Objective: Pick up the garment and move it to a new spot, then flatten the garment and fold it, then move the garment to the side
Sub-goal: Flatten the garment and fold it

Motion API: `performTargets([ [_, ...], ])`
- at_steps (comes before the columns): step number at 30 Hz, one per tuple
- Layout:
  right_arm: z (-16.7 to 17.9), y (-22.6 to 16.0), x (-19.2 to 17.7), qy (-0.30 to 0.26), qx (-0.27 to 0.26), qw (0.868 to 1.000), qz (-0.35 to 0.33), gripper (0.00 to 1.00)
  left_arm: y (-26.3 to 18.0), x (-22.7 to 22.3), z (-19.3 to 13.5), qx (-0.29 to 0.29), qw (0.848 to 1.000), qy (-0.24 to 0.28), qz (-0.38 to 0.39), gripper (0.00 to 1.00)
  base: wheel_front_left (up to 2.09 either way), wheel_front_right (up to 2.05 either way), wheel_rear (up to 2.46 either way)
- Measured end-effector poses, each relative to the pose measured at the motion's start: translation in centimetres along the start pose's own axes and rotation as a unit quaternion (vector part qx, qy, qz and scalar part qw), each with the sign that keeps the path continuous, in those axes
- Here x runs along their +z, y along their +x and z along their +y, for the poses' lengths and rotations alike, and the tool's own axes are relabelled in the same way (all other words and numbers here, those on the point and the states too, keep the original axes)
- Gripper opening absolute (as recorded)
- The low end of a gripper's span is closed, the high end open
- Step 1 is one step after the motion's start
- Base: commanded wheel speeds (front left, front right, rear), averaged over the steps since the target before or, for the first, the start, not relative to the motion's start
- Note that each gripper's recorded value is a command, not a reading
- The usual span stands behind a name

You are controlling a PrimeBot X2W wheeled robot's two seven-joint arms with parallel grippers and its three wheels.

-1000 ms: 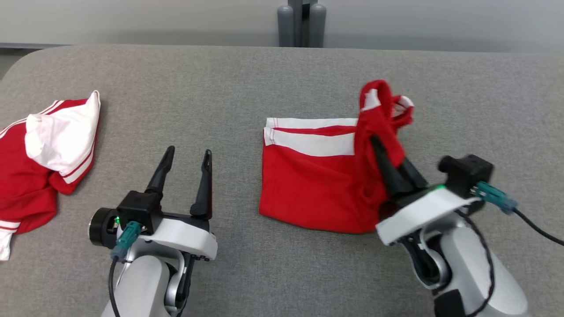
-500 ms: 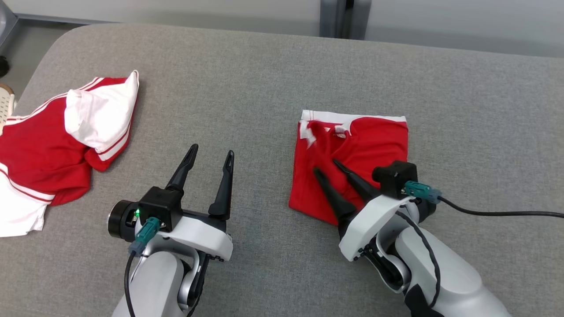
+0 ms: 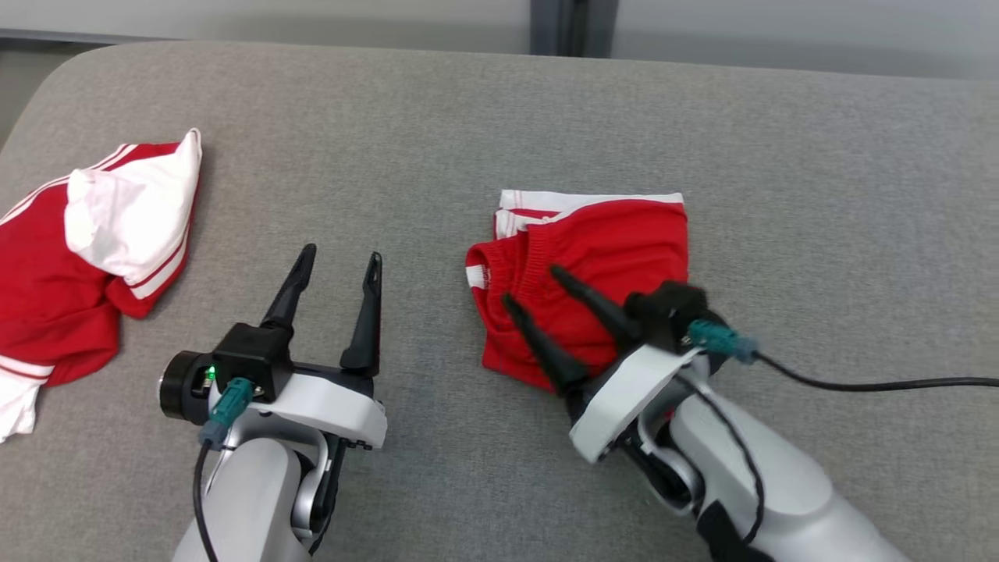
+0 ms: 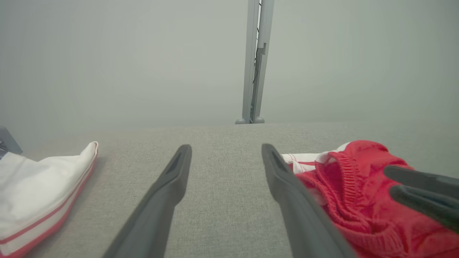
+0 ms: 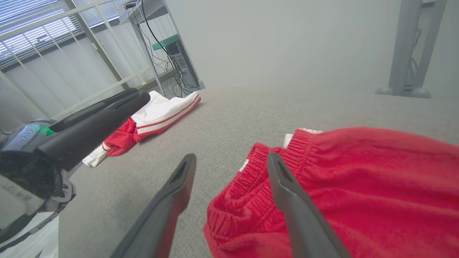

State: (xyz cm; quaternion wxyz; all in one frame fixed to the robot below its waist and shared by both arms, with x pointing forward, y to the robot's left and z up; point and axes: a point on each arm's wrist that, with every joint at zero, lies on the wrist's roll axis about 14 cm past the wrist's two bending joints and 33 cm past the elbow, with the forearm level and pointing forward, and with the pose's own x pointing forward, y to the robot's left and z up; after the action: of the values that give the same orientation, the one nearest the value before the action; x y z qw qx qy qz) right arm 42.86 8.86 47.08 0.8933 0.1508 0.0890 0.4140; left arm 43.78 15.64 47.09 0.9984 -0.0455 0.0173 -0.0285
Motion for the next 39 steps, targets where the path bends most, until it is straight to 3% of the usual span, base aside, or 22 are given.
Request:
performTargets([
  [6, -4.8, -2.0, 5.9, -0.024, -0.083, 0.992, -0.093, 1.0, 0.3, 0.6, 0.5, 0.008, 1.0, 0.001, -0.01, 1.0, 0.0, 0.0, 0.0],
  [11, -9.6, -6.5, 8.6, -0.063, -0.181, 0.971, -0.141, 1.0, 0.4, 1.5, 0.2, 0.007, 1.0, 0.002, -0.023, 1.0, 0.0, 0.0, 0.0],
  [20, -15.1, -15.1, 8.3, -0.103, -0.324, 0.932, -0.128, 1.0, -0.2, 2.0, 0.7, 0.015, 0.999, 0.004, -0.03, 1.0, 0.0, 0.0, 0.0],
  [29, -15.1, -19.6, 6.2, -0.102, -0.368, 0.92, -0.085, 1.0, -1.0, 2.1, 0.3, 0.006, 0.999, 0.014, -0.03, 1.0, 0.0, 0.0, 0.0],
  [39, -14.5, -20.6, 6.1, -0.092, -0.373, 0.919, -0.085, 1.0, -1.3, 1.9, 0.1, 0.001, 1.0, 0.018, -0.022, 1.0, 0.0, 0.0, 0.0],
])
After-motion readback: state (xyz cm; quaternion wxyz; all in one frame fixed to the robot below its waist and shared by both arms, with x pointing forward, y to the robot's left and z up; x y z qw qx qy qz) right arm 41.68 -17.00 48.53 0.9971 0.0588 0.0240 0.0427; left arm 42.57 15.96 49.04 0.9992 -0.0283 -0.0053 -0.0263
